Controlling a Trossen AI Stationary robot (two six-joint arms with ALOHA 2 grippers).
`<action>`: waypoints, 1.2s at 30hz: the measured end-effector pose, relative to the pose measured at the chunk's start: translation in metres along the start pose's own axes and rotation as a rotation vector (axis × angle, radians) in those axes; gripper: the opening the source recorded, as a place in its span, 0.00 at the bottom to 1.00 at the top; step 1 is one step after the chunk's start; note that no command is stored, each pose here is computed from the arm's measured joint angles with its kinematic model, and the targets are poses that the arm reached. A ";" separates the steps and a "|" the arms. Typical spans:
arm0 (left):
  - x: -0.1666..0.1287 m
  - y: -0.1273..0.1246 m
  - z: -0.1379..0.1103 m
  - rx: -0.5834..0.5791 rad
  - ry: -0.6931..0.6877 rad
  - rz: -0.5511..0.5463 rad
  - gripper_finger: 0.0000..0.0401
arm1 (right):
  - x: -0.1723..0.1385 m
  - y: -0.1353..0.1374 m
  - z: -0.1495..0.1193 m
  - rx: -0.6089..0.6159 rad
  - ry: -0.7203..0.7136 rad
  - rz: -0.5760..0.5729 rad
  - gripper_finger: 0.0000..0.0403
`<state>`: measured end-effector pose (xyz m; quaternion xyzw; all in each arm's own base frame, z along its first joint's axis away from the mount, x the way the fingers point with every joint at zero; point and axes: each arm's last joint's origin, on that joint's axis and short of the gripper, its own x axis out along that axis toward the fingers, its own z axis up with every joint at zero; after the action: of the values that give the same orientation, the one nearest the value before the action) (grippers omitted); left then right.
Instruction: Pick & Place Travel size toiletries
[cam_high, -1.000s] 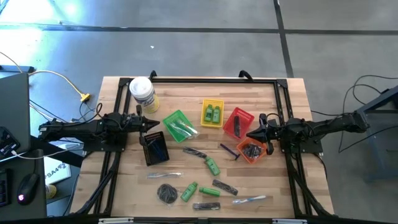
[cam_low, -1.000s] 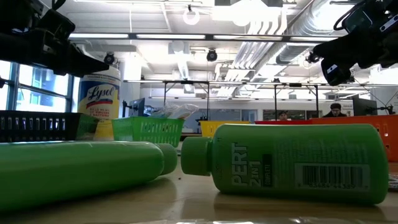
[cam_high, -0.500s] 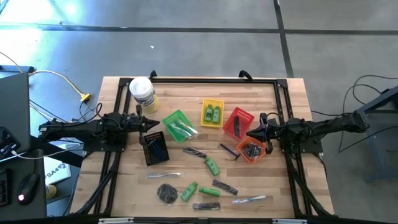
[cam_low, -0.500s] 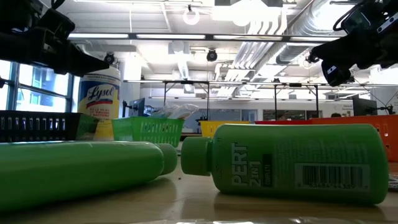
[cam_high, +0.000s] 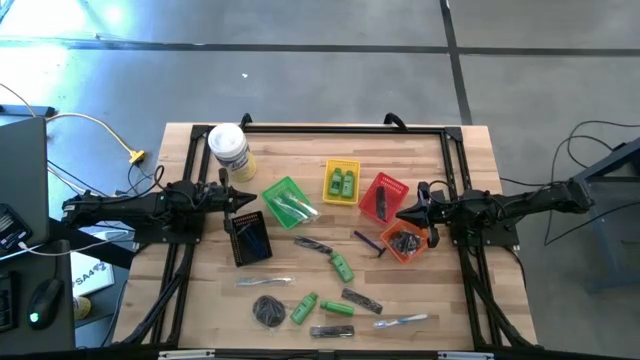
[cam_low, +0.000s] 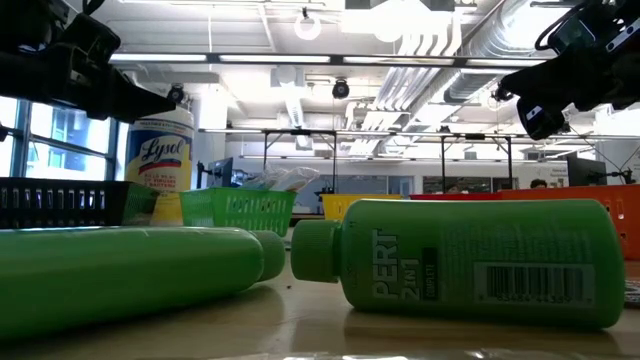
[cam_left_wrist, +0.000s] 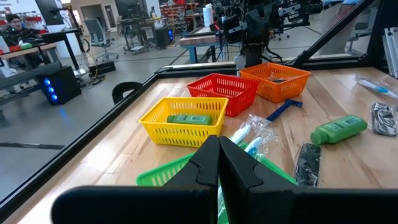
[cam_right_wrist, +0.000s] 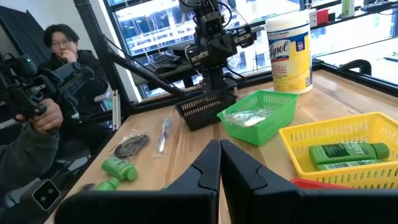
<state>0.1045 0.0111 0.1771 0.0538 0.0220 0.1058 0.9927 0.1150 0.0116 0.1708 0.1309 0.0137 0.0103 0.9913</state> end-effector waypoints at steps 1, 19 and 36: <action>0.000 0.000 0.000 0.000 0.001 0.000 0.00 | 0.000 0.000 0.000 0.000 0.000 0.000 0.01; 0.000 0.000 0.001 -0.011 -0.012 0.002 0.00 | 0.000 0.000 0.000 0.003 0.000 0.000 0.01; 0.000 0.000 0.002 -0.014 -0.018 0.002 0.00 | 0.000 0.000 0.000 0.000 0.000 -0.001 0.01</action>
<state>0.1045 0.0111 0.1789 0.0477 0.0123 0.1064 0.9931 0.1150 0.0116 0.1708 0.1310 0.0140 0.0097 0.9912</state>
